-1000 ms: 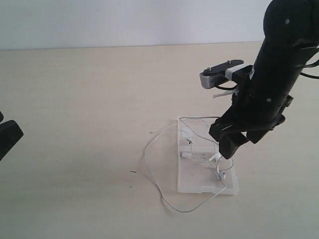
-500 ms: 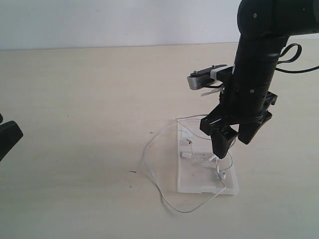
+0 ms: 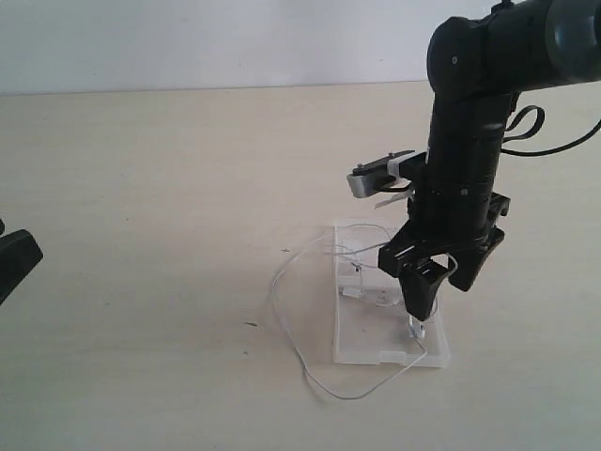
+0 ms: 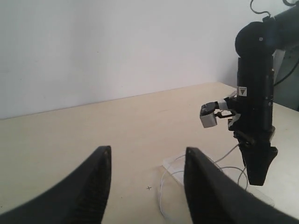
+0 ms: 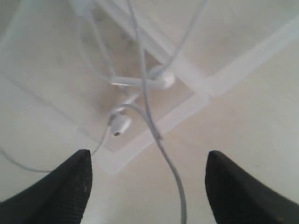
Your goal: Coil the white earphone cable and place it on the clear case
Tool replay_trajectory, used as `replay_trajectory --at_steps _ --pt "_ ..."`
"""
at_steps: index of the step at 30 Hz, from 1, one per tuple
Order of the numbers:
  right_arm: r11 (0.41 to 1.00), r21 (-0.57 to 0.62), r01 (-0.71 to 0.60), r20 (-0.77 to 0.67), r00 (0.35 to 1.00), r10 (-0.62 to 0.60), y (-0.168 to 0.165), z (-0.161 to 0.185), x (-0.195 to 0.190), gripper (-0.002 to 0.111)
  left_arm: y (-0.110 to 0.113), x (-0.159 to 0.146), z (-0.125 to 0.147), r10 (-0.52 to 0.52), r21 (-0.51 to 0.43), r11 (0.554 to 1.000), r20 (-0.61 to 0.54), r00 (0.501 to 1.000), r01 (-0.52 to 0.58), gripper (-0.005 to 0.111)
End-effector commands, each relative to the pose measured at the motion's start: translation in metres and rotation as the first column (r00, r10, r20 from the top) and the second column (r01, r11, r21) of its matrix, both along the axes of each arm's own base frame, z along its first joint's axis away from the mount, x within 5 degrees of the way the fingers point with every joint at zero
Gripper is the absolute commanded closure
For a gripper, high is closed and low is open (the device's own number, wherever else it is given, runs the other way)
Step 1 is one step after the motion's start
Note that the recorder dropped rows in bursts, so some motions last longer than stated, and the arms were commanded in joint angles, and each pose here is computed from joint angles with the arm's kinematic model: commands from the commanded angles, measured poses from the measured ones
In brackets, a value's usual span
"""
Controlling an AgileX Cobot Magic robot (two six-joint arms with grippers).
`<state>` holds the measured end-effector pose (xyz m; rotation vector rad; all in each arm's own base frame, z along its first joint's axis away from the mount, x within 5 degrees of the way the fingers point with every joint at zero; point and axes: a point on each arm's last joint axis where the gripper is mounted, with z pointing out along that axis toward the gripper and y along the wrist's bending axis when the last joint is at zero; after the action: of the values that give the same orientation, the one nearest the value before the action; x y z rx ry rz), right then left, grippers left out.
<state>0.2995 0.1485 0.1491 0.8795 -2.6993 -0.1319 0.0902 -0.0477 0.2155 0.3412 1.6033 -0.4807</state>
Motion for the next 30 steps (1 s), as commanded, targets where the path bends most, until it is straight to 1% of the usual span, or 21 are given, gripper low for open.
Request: replay_trajectory --at_steps 1,2,3,5,7,9,11,13,17,20,21,23,26,29,30 --pt "0.996 -0.086 0.023 -0.005 1.000 -0.024 -0.007 -0.011 0.001 0.043 0.000 0.001 0.001 0.003 -0.010 1.000 -0.006 1.000 -0.004 0.058" --pt "0.999 -0.046 0.019 -0.026 0.999 -0.020 -0.004 -0.012 -0.001 0.043 0.000 0.001 0.001 0.003 -0.010 1.000 -0.006 1.000 -0.004 0.058" --pt "0.999 -0.030 0.019 -0.033 0.999 -0.020 -0.002 -0.012 -0.002 0.043 0.000 0.001 0.001 0.003 -0.010 1.000 -0.006 1.000 -0.004 0.058" --pt "1.000 -0.024 0.002 -0.035 0.999 -0.003 0.004 -0.012 -0.004 0.043 0.000 0.001 0.001 0.003 -0.010 1.000 -0.006 1.000 -0.004 0.058" --pt "0.999 -0.014 -0.048 -0.025 0.999 0.048 0.013 -0.008 -0.009 0.043 0.000 0.001 0.001 0.003 -0.010 1.000 -0.006 1.000 -0.004 0.058" --pt "0.999 -0.024 -0.038 -0.020 0.999 0.037 0.012 -0.006 -0.011 0.043 0.000 0.001 0.001 0.001 -0.007 1.000 -0.009 1.000 -0.001 0.058" --pt "0.996 -0.091 -0.015 -0.041 0.999 0.011 0.004 -0.014 -0.018 0.043 0.000 0.001 0.000 0.001 -0.007 1.000 -0.013 1.000 -0.001 0.058" --pt "0.993 -0.122 -0.004 -0.068 0.998 -0.005 -0.001 -0.020 -0.026 0.043 0.000 0.001 0.000 0.001 -0.007 1.000 -0.013 1.000 -0.001 0.058" --pt "0.993 -0.119 0.013 -0.056 0.998 -0.020 -0.004 -0.012 -0.032 0.043 0.000 0.001 0.000 0.001 -0.007 1.000 -0.013 1.000 -0.001 0.058" --pt "0.991 -0.128 -0.029 -0.001 1.000 0.029 -0.004 -0.004 -0.022 0.043 0.000 0.001 0.000 0.001 -0.009 1.000 -0.014 1.000 -0.001 0.058" --pt "0.990 -0.141 -0.002 0.012 1.000 0.004 -0.003 -0.004 -0.020 0.043 0.000 0.001 0.000 0.001 -0.009 1.000 -0.014 1.000 -0.001 0.058" --pt "0.980 -0.178 0.086 0.021 0.996 -0.084 -0.002 -0.008 -0.017 0.043 0.000 0.001 0.000 0.001 -0.009 1.000 -0.014 1.000 -0.001 0.058" --pt "0.978 -0.199 0.063 -0.024 0.997 -0.069 -0.004 -0.017 -0.028 0.043 0.000 0.001 0.000 0.006 -0.005 1.000 -0.019 1.000 -0.006 0.058" --pt "0.983 -0.182 -0.029 -0.044 0.999 0.022 -0.007 -0.015 -0.037 0.043 0.000 0.001 0.000 0.006 -0.005 1.000 -0.019 1.000 -0.006 0.058" --pt "0.982 -0.186 -0.035 -0.036 0.999 0.029 -0.007 -0.014 -0.036 0.043 0.000 0.001 0.000 0.004 -0.009 1.000 -0.019 1.000 -0.004 0.058"
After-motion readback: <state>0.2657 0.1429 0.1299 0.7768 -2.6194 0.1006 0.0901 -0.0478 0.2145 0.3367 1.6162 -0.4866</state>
